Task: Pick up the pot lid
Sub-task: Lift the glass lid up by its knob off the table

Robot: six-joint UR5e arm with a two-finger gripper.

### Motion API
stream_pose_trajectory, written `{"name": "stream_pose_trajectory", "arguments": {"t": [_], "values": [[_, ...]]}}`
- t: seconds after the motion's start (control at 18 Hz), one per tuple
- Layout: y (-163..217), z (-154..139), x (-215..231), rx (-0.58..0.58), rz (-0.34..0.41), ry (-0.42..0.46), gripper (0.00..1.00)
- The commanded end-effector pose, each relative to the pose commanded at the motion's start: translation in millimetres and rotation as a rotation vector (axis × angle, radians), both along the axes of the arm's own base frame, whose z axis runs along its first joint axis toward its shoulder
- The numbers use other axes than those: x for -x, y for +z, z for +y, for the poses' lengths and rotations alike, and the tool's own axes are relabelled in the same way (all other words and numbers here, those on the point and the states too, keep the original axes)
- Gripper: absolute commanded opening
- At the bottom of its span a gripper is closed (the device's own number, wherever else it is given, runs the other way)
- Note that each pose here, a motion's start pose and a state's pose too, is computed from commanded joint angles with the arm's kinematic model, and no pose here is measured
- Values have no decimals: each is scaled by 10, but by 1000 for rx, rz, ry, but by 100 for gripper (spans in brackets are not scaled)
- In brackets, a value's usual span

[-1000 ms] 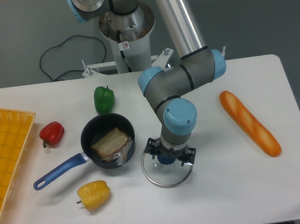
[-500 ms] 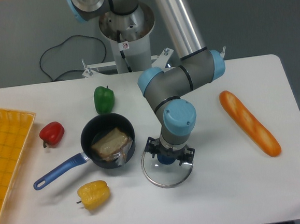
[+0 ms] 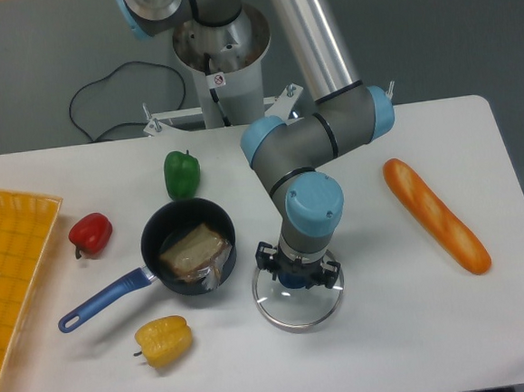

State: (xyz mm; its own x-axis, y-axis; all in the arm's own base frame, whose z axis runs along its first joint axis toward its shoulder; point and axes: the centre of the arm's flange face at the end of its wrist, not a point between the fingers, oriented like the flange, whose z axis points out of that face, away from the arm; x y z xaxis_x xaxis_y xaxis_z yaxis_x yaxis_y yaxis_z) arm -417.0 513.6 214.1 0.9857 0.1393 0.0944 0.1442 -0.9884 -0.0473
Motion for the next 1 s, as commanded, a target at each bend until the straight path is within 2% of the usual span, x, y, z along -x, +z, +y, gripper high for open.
{"name": "stream_pose_trajectory", "arguments": {"t": [0.28,0.5,0.72,1.0], "values": [[101,22,58,-13,14,2,43],[203,15,133,-13,15,-35,43],[419,51,179,-12,11,-84,43],[836,-23,223,-49,52,-142,43]]}}
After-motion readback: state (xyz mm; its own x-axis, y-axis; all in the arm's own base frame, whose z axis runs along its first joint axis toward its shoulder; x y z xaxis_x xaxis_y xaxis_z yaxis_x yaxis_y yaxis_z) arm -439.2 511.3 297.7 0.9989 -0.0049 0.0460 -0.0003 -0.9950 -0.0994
